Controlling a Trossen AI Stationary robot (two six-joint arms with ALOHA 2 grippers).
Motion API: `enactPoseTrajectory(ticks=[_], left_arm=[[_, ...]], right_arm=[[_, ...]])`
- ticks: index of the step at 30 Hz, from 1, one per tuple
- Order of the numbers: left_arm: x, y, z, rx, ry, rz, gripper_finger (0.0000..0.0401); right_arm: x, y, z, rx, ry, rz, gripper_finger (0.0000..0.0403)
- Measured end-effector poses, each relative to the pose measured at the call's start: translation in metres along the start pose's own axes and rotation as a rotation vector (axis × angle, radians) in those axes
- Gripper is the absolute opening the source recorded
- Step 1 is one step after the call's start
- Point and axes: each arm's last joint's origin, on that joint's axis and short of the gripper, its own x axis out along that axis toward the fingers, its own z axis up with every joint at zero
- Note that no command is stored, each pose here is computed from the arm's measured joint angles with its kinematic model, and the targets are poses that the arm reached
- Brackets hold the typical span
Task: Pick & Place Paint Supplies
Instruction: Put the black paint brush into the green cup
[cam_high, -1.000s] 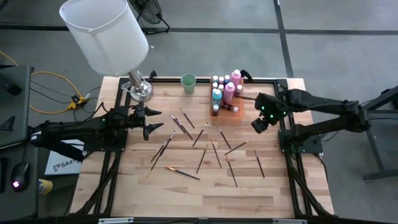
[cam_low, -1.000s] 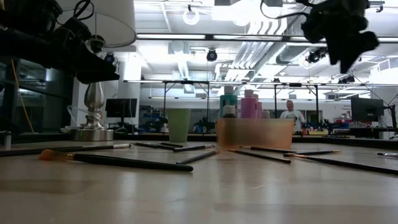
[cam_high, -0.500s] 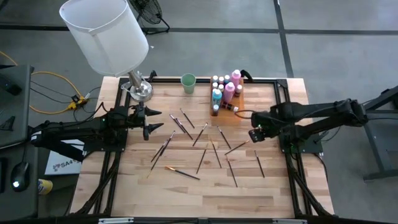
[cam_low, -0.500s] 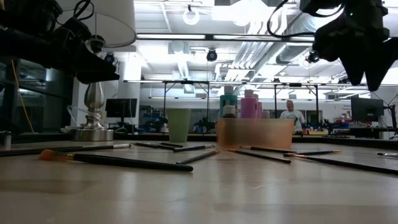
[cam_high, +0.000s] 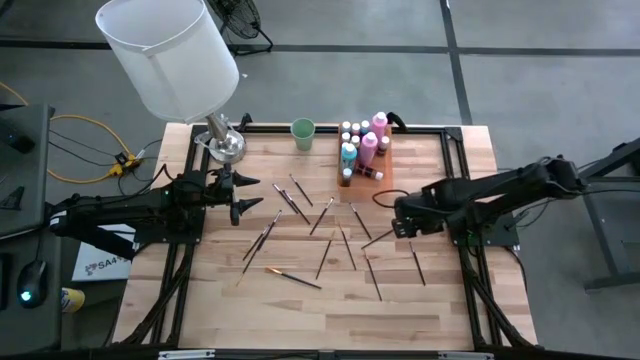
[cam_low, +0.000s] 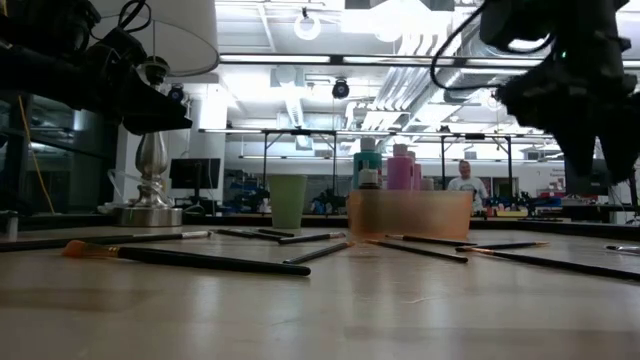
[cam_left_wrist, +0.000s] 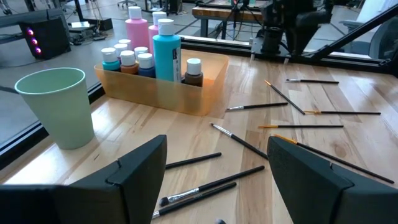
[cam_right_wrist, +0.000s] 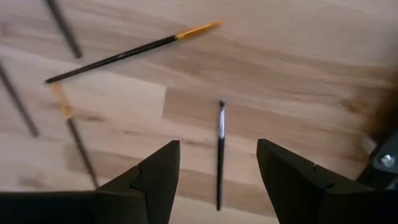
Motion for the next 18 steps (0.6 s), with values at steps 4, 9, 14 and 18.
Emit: enactPoseTrajectory(ticks=[4,9,14,18], left_arm=[[0.000,0.000,0.000,0.000,0.001,0.000,0.0273],[0.000,0.000,0.000,0.000,0.000,0.000,0.0273],[0.000,0.000,0.000,0.000,0.000,0.000,0.0273],[0.000,0.000,0.000,0.000,0.000,0.000,0.0273]], right_arm=[[0.017,0.003,0.003,0.008,0.005,-0.045,0.0207],[0.035,0.015,0.007,-0.017,0.009,-0.059,0.0207],[0.050,0.020,0.010,-0.010,0.017,-0.113,0.0207],[0.058,0.021,0.011,-0.008,0.022,-0.154,0.0207]])
